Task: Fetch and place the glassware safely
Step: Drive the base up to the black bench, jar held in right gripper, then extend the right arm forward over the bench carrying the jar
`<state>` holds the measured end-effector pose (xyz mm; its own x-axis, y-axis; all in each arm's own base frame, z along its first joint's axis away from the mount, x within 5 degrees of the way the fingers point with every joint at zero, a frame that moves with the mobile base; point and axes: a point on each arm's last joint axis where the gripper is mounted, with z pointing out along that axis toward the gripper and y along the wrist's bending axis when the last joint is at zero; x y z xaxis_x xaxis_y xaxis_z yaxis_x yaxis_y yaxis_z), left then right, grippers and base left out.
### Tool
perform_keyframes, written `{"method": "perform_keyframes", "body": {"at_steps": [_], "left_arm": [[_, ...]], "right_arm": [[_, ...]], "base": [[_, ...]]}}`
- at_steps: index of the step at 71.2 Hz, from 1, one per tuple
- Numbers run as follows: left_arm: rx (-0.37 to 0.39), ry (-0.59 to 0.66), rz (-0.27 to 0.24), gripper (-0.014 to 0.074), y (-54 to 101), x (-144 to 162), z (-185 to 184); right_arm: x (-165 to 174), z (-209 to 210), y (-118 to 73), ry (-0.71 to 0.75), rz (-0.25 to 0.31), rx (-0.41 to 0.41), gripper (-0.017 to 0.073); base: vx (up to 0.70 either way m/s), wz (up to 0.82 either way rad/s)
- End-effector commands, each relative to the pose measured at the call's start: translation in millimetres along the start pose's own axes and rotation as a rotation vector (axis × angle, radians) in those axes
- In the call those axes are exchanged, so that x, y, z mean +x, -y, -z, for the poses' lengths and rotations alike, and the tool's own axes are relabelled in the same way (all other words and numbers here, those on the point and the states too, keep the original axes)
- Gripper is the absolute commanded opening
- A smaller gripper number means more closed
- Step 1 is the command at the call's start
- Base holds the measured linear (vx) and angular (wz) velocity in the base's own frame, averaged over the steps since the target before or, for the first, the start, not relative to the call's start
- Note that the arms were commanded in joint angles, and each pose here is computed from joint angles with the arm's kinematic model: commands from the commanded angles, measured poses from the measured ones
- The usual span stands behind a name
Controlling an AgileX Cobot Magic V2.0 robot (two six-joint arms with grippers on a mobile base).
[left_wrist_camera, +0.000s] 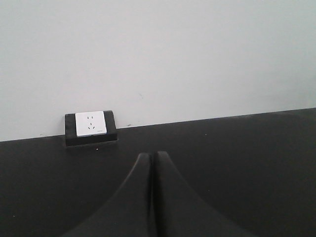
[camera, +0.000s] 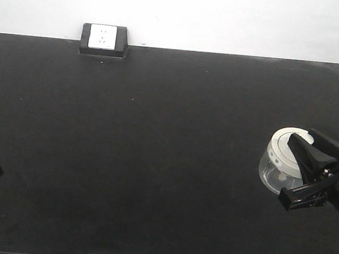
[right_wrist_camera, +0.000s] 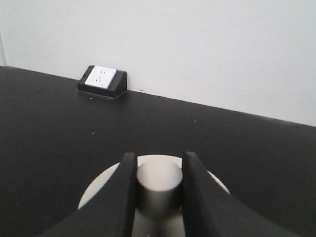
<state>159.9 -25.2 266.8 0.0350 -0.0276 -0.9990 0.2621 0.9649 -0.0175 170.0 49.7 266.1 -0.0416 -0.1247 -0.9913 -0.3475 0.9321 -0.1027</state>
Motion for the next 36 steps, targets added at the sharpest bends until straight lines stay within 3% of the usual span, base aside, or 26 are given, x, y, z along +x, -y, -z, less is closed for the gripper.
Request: {"method": "perform_keyframes", "body": {"at_steps": [1, 22, 36], "left_arm": [[0.024, 0.102, 0.019, -0.0007, 2.4, -16.2, -1.1], [0.026, 0.106, 0.019, -0.0007, 2.5, -16.6, -1.1], [0.026, 0.106, 0.019, -0.0007, 2.5, -16.6, -1.1]], "right_arm": [[-23.7, -4.6, -2.6, 0.180, 0.031, -0.044, -0.0001], [-33.2, -49.1, -31.0, 0.141, 0.046, -0.209, -0.0001], [-35.6, -97.1, -45.2, 0.105, 0.036, -0.264, -0.0001]], "base": [[0.00, 0.00], [0.00, 0.00], [0.00, 0.00]]}}
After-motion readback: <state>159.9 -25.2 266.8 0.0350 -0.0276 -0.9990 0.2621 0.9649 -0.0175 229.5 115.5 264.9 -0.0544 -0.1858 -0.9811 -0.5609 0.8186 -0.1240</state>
